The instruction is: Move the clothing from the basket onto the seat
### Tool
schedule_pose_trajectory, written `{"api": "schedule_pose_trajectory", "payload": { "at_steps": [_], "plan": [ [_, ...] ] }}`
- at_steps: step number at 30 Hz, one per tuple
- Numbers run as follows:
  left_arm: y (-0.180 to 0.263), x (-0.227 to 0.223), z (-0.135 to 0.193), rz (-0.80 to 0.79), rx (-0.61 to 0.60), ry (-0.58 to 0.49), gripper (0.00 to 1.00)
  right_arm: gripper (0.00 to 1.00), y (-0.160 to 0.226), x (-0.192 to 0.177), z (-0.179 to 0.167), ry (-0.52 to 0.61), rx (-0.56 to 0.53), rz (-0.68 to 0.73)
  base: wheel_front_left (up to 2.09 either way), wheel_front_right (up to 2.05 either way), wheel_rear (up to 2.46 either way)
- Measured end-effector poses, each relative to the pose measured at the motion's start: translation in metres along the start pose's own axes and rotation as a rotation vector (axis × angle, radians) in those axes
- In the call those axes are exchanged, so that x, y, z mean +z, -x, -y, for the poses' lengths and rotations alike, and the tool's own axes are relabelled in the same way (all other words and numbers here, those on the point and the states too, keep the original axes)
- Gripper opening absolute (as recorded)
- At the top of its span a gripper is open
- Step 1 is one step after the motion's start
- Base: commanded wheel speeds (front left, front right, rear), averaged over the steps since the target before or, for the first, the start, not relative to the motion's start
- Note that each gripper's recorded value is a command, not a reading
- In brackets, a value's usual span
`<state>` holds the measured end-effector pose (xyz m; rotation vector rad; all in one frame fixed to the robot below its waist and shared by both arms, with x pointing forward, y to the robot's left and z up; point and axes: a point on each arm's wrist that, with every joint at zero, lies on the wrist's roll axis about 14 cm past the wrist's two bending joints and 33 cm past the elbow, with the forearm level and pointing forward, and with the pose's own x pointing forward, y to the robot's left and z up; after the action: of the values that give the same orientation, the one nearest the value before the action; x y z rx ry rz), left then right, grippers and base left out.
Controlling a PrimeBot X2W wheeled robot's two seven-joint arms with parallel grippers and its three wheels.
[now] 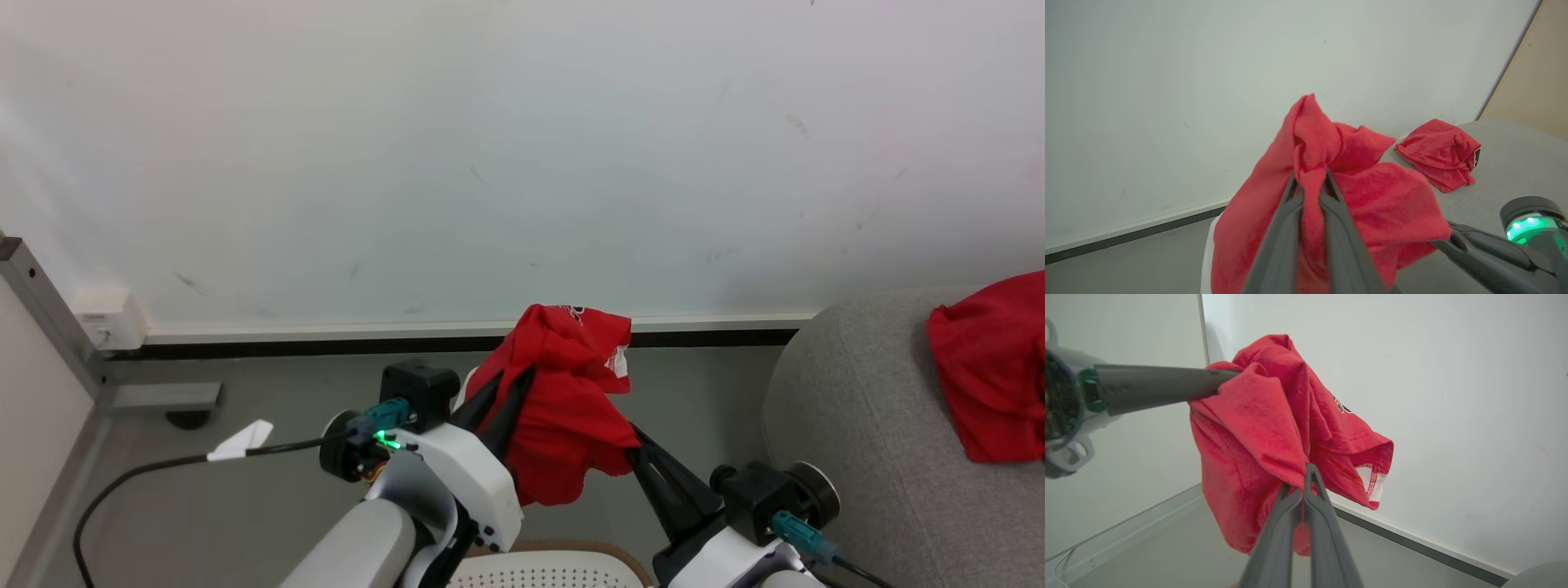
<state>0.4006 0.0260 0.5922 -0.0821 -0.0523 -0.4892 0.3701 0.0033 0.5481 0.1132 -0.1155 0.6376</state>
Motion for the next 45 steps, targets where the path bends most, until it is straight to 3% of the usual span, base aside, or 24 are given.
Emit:
{"api": "schedule_pose_trajectory", "payload": {
  "at_steps": [2, 3, 4, 34, 45],
  "plan": [
    [0.000, -0.001, -0.001, -0.002, 0.002, -0.001, 0.49, 0.00, 0.000, 0.000, 0.003, -0.001, -0.009, 0.001, 0.00, 0.00, 0.00],
    [0.000, -0.001, -0.001, -0.002, 0.003, -0.002, 0.96, 0.00, 0.001, 0.001, 0.005, -0.002, -0.015, 0.003, 0.00, 0.00, 0.00],
    [0.000, 0.000, -0.001, 0.002, 0.004, -0.003, 1.00, 0.00, 0.001, 0.002, 0.007, -0.002, -0.022, 0.006, 0.00, 0.00, 0.00],
    [-0.010, -0.015, 0.020, -0.037, -0.067, 0.001, 1.00, 0.00, 0.021, 0.021, 0.064, 0.029, -0.204, 0.061, 0.00, 0.00, 0.00],
    [-0.022, -0.030, 0.068, -0.066, -0.211, 0.021, 1.00, 0.00, 0.055, 0.054, 0.116, 0.113, -0.379, 0.140, 0.00, 0.00, 0.00]
  ]
}}
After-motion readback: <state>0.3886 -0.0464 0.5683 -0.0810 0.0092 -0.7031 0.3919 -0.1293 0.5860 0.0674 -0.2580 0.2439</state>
